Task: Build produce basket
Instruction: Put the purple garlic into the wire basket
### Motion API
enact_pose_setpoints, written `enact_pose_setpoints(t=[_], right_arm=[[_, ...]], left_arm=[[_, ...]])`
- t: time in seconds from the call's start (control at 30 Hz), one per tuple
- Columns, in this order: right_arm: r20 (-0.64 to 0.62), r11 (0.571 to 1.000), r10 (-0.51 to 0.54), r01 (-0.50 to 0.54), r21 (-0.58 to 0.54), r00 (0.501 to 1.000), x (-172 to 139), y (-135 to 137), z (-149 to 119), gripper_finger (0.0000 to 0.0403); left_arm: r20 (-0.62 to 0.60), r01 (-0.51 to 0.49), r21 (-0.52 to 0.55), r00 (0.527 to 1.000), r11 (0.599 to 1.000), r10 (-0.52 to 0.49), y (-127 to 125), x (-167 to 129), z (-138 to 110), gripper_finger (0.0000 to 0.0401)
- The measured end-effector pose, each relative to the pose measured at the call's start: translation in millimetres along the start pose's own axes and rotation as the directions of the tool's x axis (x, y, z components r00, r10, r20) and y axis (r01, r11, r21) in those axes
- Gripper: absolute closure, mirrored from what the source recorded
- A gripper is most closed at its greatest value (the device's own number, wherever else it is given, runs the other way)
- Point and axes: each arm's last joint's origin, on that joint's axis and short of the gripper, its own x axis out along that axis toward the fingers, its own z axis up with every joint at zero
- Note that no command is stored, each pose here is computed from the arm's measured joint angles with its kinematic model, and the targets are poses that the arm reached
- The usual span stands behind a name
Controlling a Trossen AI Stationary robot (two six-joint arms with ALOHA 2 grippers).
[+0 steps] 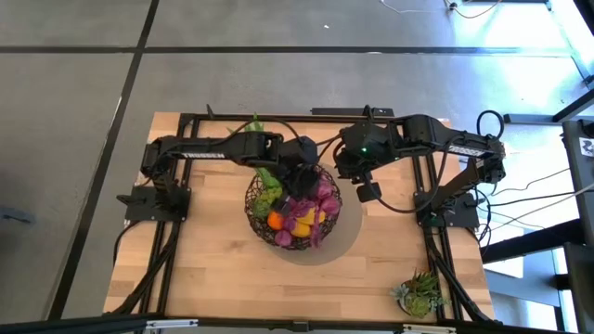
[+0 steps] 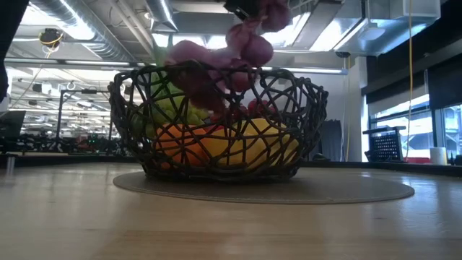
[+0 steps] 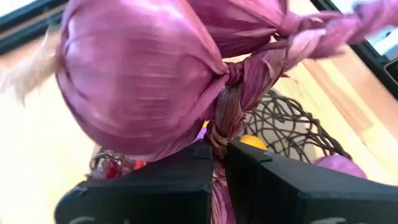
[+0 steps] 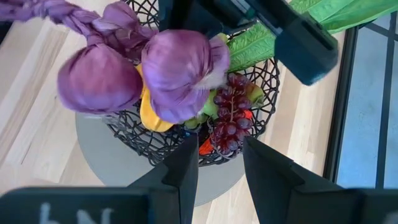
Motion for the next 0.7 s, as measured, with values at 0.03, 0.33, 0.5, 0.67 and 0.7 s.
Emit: enact_pose_setpoints(t=[0.03, 0.33, 0.5, 0.67, 0.7], right_arm=[[0.000, 1.000, 0.000, 0.000, 0.000, 1.000, 0, 0, 0, 0.0282], [0.000, 1.000, 0.000, 0.000, 0.000, 1.000, 0, 0, 0, 0.0283], [0.000, 1.000, -0.001, 0.001, 0.000, 1.000, 0, 0, 0, 0.0283], [-0.001, 1.000, -0.001, 0.001, 0.001, 1.000, 0, 0, 0, 0.0283], [-0.001, 1.000, -0.002, 0.002, 0.002, 1.000, 0, 0, 0, 0.0283]], left_arm=[[0.002, -0.003, 0.004, 1.000, 1.000, 0.003, 1, 1, 0, 0.0397], [-0.011, 0.001, 0.032, 1.000, 0.999, -0.001, 6, 23, -2, 0.0397], [-0.010, -0.004, 0.052, 1.000, 0.999, 0.004, 8, 30, -2, 0.0397], [-0.034, -0.025, 0.051, 0.999, 0.998, 0.026, 9, 38, -4, 0.0392], [-0.039, -0.044, 0.053, 0.998, 0.998, 0.046, 10, 39, -4, 0.0388]])
